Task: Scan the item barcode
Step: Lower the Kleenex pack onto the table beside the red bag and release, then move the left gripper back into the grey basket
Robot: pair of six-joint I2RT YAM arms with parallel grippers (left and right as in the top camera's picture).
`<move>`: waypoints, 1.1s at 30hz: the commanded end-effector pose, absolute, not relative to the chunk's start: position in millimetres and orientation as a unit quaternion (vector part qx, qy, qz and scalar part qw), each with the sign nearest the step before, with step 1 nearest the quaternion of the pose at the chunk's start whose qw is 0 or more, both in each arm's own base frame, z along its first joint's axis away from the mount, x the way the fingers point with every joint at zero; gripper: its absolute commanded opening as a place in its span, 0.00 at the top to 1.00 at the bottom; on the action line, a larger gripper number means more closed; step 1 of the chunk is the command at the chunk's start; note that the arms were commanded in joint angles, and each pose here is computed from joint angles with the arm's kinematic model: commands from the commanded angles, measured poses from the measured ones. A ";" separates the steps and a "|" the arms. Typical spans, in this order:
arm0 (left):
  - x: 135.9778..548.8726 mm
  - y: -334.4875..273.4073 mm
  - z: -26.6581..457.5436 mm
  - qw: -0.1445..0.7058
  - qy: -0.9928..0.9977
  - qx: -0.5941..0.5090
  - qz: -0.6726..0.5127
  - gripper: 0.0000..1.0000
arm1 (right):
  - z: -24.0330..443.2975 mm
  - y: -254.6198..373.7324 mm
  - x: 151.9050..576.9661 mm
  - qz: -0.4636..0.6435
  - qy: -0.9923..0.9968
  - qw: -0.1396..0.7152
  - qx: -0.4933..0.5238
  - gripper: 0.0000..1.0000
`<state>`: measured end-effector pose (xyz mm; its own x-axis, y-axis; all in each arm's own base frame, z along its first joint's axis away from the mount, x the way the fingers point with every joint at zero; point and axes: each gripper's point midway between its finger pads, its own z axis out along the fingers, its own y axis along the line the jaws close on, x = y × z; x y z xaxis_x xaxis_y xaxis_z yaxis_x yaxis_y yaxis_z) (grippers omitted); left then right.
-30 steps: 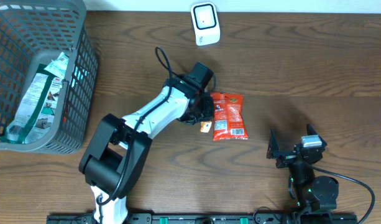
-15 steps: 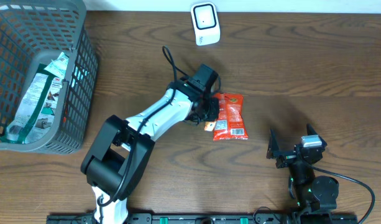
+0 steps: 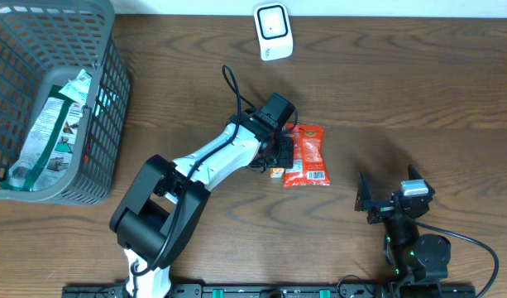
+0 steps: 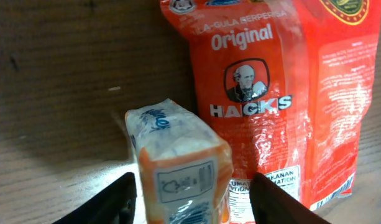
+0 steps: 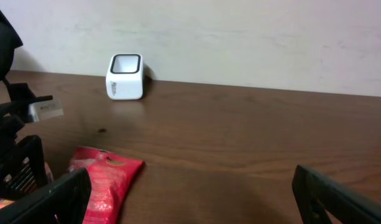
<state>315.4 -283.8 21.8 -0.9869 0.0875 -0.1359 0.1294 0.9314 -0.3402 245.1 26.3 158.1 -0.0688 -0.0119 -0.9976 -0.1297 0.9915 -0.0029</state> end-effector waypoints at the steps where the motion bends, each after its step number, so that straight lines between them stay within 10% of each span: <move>1: 322.9 -284.2 43.3 0.089 0.977 0.062 -0.186 0.39 | 157.9 24.4 245.0 0.040 0.730 0.681 -0.048 0.01; 14: 337.3 -273.4 64.8 0.146 0.976 0.059 -0.147 0.39 | 157.8 24.4 245.0 0.040 0.730 0.681 -0.048 0.01; 33: 396.4 -27.1 359.8 0.453 0.866 -0.210 -0.027 0.35 | 157.8 24.4 245.0 0.040 0.730 0.681 -0.048 0.01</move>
